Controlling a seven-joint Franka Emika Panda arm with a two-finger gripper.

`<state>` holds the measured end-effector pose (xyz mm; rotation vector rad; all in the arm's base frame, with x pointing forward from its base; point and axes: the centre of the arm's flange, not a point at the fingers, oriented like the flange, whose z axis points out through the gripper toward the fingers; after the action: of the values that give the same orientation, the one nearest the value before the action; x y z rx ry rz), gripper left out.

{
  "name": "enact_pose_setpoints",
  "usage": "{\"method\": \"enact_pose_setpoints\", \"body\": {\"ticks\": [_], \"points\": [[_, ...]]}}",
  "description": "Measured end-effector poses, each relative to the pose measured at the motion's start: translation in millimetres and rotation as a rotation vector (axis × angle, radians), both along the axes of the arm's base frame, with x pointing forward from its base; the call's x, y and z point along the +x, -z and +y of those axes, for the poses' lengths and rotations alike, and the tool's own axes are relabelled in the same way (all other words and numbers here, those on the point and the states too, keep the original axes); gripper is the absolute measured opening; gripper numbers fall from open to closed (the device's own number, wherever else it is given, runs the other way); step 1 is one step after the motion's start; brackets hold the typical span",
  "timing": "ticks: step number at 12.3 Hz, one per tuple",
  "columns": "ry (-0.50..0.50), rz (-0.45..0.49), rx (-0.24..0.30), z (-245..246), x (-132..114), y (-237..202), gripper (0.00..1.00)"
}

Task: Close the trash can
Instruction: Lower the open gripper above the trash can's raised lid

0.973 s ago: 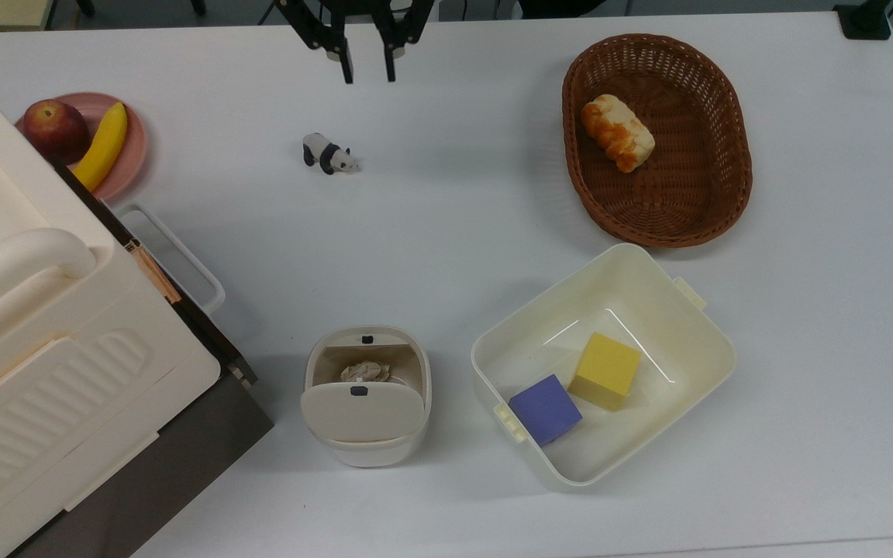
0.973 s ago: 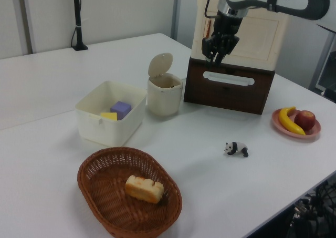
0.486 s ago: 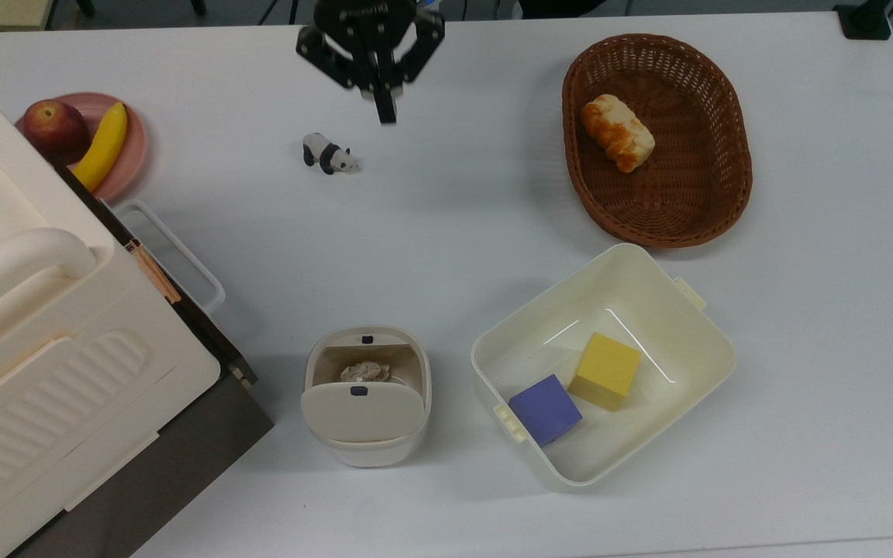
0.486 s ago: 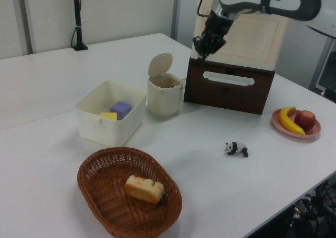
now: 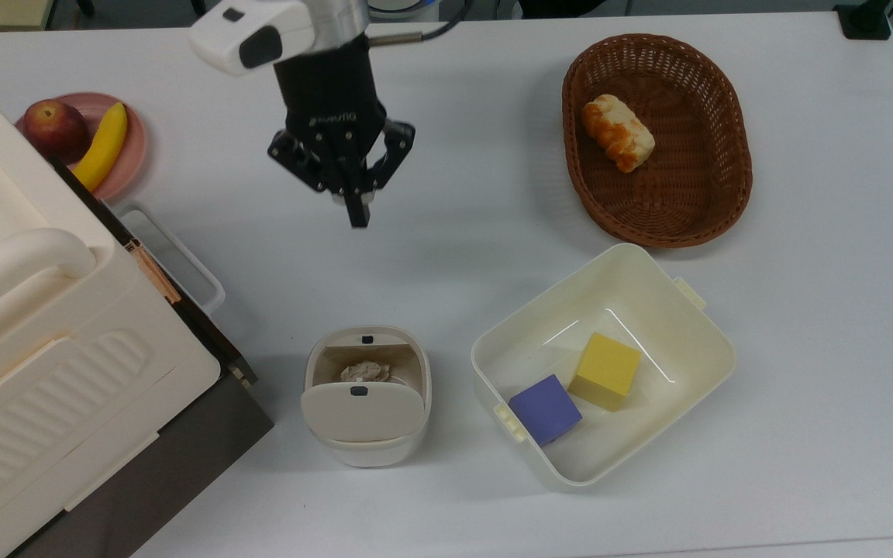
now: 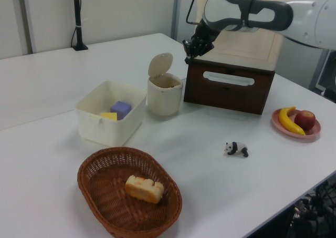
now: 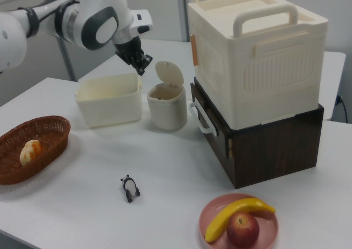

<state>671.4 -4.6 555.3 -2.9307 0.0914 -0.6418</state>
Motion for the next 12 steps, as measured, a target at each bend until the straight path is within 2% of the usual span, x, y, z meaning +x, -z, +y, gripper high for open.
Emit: {"method": "enact_pose_setpoints", "body": {"ticks": [4,8,12], "points": [[0.004,-0.041,-0.002,-3.2,7.1,-6.5,0.01],[-0.038,-0.123,-0.035,-8.0,17.1,-29.1,0.01],[-0.046,-0.231,-0.054,0.3,39.1,-9.9,0.01]]}}
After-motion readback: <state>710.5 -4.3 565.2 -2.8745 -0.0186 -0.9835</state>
